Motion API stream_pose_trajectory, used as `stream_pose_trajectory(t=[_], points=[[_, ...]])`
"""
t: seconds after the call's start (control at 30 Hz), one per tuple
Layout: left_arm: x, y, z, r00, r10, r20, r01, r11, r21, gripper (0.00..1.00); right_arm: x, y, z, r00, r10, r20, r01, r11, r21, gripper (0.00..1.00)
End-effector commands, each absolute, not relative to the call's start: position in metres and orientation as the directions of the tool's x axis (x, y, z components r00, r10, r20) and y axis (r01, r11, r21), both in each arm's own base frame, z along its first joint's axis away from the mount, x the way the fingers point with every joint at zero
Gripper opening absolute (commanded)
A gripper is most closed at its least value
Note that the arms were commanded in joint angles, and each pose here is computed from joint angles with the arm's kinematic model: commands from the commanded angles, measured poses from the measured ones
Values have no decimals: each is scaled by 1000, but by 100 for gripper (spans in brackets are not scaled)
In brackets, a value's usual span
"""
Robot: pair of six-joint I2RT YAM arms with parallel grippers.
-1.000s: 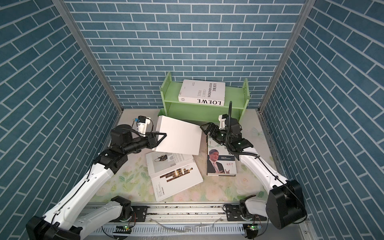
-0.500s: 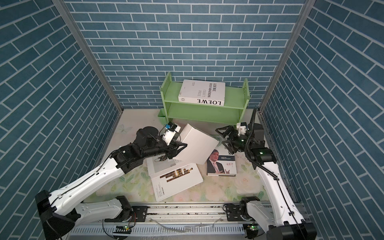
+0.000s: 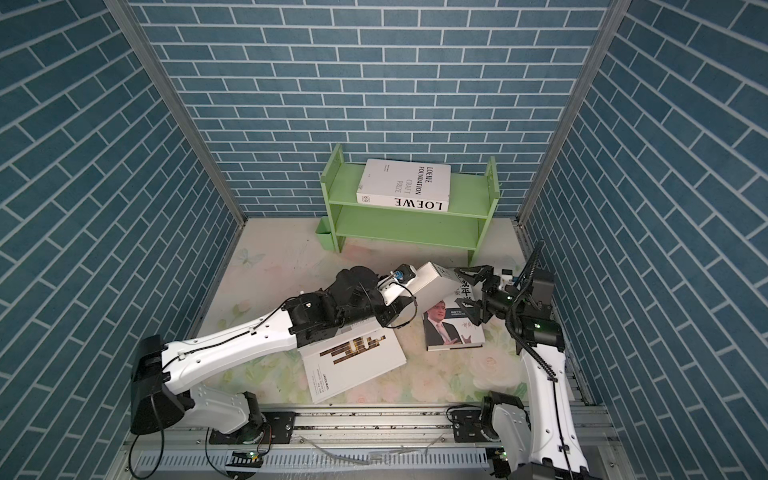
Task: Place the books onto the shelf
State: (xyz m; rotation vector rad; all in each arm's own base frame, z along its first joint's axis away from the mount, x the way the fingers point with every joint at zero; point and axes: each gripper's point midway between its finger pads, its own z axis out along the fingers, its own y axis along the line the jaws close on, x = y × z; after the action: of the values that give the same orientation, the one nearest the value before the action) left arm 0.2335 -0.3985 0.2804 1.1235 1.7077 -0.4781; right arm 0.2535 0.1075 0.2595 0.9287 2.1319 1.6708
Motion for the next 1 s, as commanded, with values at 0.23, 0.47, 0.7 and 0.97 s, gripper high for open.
stream_pose_trajectory(t=[0.23,0.47,0.7,0.97], points=[[225,-407,269,118,600,-791,748,470,468,29,255,99,236,-742,650,166,323,130,937,99],[217,-402,245,168,687,-707,700,423,576,28,257,101,216,-747,635,196,348,123,929,99],[202,-410,232,277,746,-606,634,333,698,26,259,101,191,-742,634,219,373,118,920,99],[196,-415,225,327,768,-551,558,314,769,26,263,105,166,-740,633,227,370,102,923,98]])
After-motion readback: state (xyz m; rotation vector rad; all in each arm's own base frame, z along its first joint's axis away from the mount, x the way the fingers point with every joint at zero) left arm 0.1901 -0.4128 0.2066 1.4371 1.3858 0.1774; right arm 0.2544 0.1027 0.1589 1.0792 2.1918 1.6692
